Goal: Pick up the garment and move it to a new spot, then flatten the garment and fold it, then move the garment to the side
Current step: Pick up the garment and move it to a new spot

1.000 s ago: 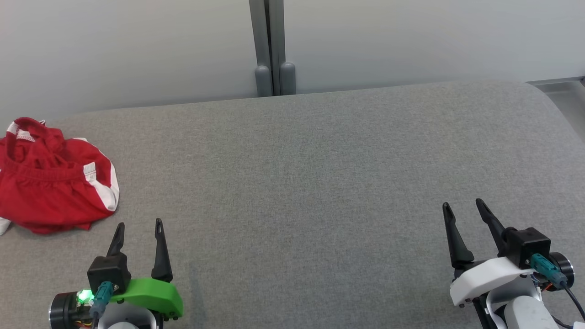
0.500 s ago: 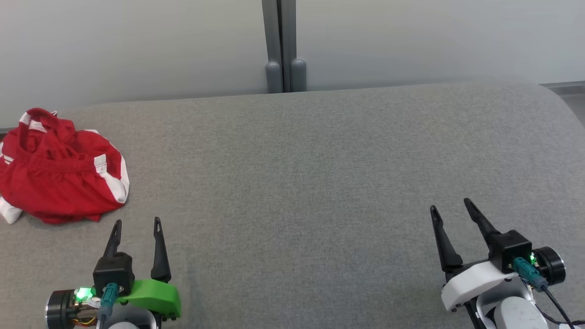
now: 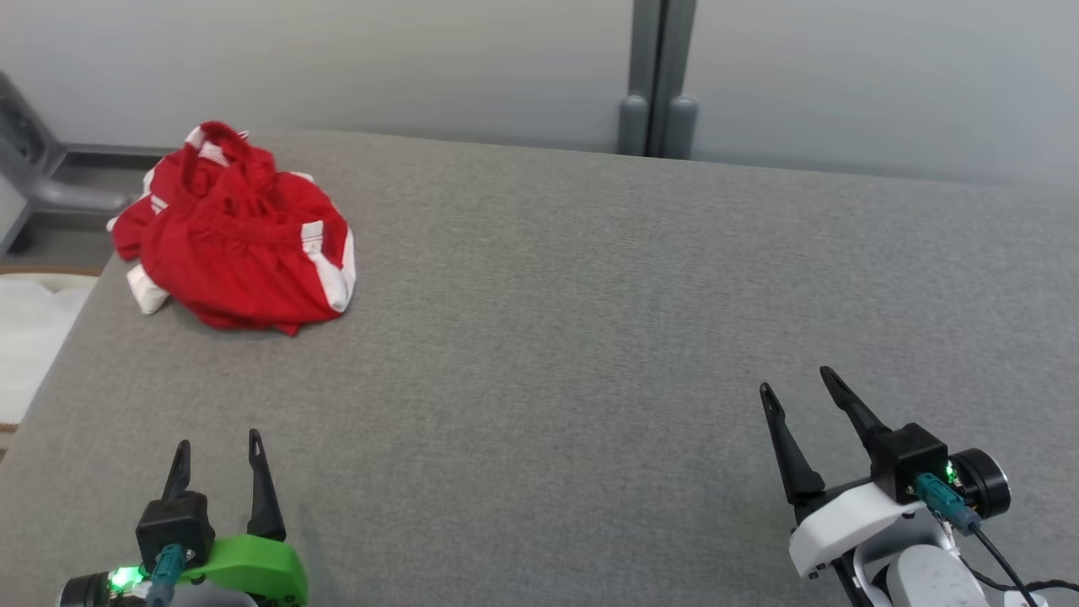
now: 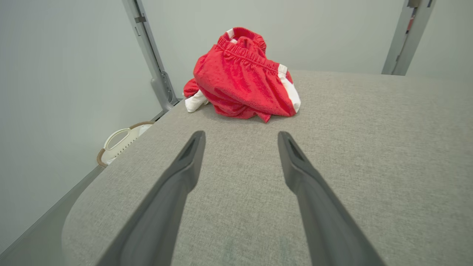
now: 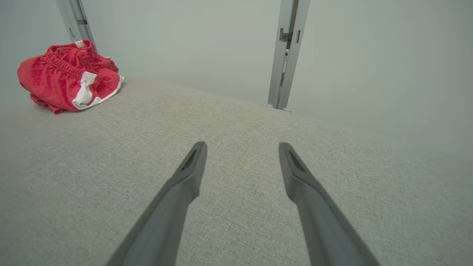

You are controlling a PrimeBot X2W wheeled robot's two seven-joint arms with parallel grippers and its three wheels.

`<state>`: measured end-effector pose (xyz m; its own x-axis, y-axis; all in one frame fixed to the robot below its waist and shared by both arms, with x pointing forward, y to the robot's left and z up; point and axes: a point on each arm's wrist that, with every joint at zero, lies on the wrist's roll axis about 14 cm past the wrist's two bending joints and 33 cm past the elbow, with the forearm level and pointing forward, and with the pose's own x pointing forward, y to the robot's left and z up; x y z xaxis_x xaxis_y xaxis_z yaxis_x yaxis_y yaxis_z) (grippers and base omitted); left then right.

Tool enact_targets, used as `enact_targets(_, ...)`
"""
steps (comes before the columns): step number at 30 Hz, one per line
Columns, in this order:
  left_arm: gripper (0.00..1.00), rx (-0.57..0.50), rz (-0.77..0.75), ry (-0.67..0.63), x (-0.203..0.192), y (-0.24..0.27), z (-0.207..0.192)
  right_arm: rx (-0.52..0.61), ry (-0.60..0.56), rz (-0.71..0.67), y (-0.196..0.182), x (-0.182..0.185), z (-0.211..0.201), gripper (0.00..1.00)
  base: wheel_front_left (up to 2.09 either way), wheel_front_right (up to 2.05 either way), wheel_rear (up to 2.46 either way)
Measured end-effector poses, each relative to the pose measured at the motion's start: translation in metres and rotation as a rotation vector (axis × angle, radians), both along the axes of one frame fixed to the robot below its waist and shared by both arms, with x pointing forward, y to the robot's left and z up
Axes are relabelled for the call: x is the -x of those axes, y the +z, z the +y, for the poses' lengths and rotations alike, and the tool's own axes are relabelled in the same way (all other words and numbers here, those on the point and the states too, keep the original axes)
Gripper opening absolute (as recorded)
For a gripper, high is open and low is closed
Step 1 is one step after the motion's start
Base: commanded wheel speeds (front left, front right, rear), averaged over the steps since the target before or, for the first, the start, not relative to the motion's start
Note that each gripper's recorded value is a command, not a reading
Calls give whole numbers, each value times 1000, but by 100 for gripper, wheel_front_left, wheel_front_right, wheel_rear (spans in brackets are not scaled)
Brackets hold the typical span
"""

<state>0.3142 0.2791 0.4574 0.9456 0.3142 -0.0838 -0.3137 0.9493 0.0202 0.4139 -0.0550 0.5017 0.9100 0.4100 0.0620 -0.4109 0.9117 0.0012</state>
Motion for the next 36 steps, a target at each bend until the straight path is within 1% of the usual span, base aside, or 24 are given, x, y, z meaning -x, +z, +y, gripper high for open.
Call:
enact_targets(1, 100, 14, 12, 57, 14, -5, 15, -5, 46, 5, -1, -1, 17, 100, 0, 0, 0)
enact_targets(4, 100, 37, 18, 137, 34, -9, 34, -8, 109, 12, -3, -1, 40, 100, 0, 0, 0)
enact_targets(9, 100, 52, 35, 229, 66, -15, 54, -13, 215, 13, -3, 2, 77, 100, 0, 0, 0)
enact_targets(15, 100, 74, 40, 292, 87, -19, 66, -19, 295, 21, -5, 4, 105, 100, 0, 0, 0)
enact_targets(19, 100, 109, 38, 290, 85, -22, 68, -26, 320, 18, -5, 0, 113, 100, 0, 0, 0)
enact_targets(23, 100, 125, -13, 253, 54, -7, 71, -18, 334, -4, -4, -12, 114, 100, 0, 0, 0)
enact_targets(26, 100, 128, -43, 214, 24, 4, 72, -15, 331, -21, -3, -25, 110, 100, 0, 0, 0)
enact_targets(30, 100, 114, -79, 144, -28, 21, 69, -15, 309, -17, -11, -43, 100, 100, 0, 0, 0)
enact_targets(32, 100, 90, -92, 111, -54, 31, 71, -16, 295, -10, -17, -50, 93, 100, 0, 0, 0)
enact_targets(36, 100, 70, -98, 43, -102, 40, 68, -17, 266, 6, -30, -62, 81, 100, 0, 0, 0)
